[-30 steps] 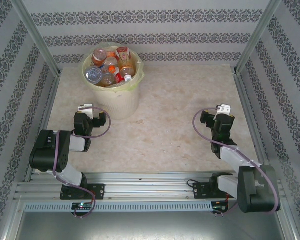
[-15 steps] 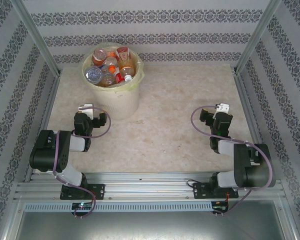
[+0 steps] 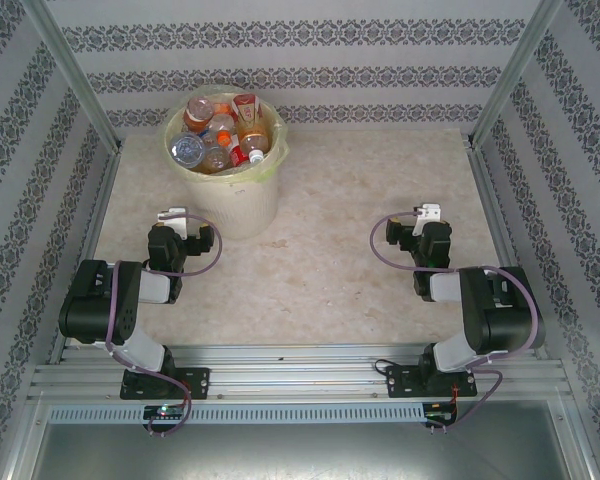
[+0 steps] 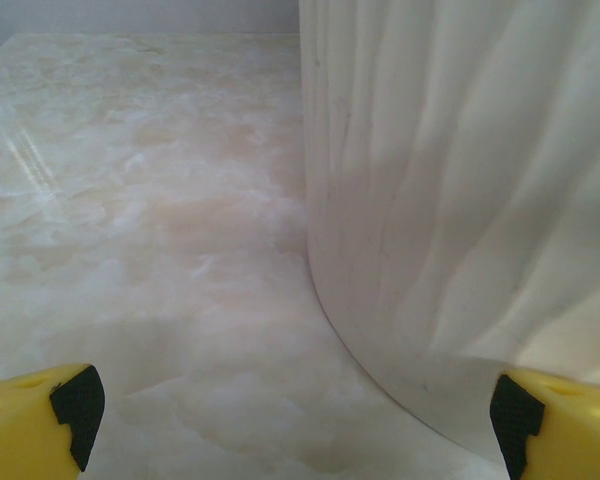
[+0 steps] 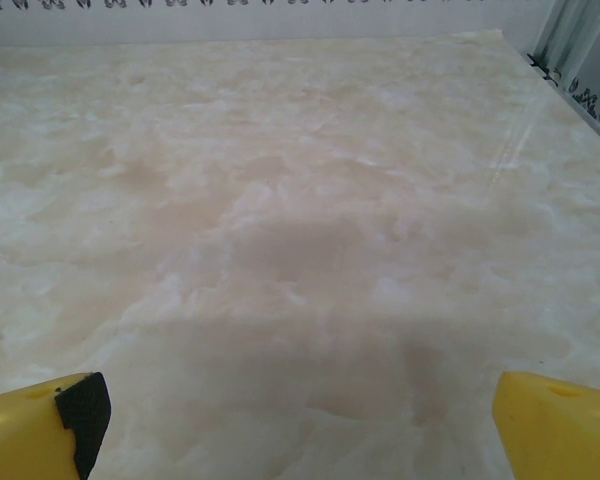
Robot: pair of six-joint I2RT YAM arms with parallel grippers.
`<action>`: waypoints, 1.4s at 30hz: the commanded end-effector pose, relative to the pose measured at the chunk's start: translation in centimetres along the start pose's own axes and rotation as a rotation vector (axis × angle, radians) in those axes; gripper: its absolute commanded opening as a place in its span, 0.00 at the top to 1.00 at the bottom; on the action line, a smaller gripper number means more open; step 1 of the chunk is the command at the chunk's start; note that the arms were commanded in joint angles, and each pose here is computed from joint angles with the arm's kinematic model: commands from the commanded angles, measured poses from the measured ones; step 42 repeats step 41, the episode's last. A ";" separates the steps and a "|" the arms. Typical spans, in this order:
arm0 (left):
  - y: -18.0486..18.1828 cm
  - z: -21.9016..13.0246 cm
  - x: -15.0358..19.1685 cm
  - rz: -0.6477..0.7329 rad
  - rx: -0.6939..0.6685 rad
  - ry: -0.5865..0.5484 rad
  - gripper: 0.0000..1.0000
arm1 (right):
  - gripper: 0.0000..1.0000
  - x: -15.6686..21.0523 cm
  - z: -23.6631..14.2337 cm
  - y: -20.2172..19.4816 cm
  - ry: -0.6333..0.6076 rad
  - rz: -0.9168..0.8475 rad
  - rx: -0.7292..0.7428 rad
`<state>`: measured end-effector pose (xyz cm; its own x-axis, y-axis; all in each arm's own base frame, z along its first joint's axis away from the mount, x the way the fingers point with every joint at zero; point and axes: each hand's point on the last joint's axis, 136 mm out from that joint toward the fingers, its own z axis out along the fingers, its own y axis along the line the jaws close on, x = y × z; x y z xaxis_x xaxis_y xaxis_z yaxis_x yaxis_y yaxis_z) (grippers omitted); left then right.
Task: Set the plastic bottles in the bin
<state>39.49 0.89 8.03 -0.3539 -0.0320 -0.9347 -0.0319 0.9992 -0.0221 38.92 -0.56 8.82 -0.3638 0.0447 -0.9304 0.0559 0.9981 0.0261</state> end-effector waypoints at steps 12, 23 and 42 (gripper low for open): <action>0.1 0.3 -0.8 0.013 0.010 -0.011 0.00 | 0.02 -1.4 -2.0 1.6 -0.140 -0.018 -0.138; 0.0 0.3 -0.8 0.015 0.012 -0.011 0.00 | 0.02 -1.8 0.1 1.2 -0.051 -0.009 -0.099; 0.0 0.3 -0.8 0.015 0.011 -0.011 0.00 | 0.02 -1.8 0.1 1.1 -0.051 -0.005 -0.104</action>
